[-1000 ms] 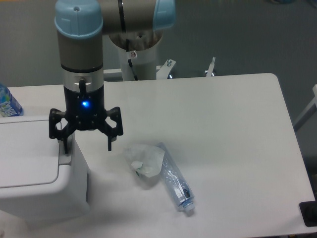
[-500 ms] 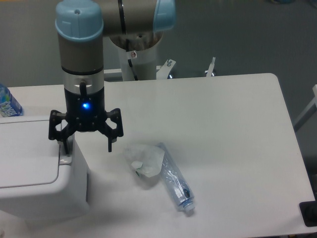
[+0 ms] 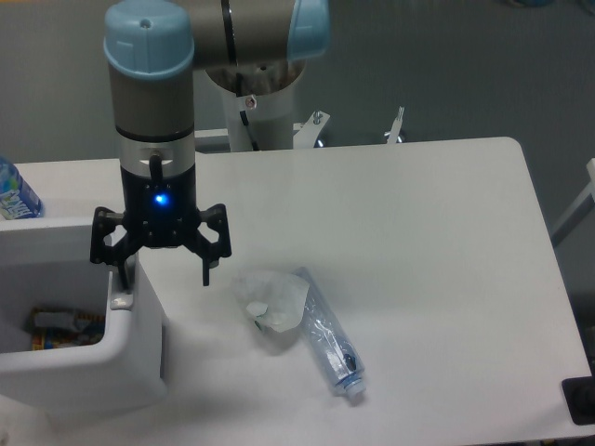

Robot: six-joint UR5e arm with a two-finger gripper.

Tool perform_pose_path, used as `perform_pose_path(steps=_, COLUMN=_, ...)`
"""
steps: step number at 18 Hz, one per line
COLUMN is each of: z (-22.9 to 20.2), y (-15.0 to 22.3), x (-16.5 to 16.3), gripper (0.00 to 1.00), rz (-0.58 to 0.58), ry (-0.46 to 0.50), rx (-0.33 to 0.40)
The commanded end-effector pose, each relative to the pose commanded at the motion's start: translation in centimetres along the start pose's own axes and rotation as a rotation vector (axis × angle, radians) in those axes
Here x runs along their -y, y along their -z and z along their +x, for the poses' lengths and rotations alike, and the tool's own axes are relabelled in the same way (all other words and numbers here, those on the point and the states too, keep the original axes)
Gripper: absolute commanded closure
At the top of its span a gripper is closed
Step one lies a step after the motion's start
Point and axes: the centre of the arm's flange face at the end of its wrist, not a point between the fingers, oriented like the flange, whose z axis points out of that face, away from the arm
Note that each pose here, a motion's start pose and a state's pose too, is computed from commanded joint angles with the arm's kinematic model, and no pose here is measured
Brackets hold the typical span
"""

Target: Open the trash can

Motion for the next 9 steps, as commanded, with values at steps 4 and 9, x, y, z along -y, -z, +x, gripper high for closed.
perform_pose_path(steps=4, z=-1.8, y=3.1, x=2.6, gripper=0.00, rz=0.075, ry=0.012, rx=0.029)
perform_pose_path(steps=9, z=-8.8, y=5.6, x=4.8, gripper=0.00, rz=0.134, ry=0.083, rx=0.104)
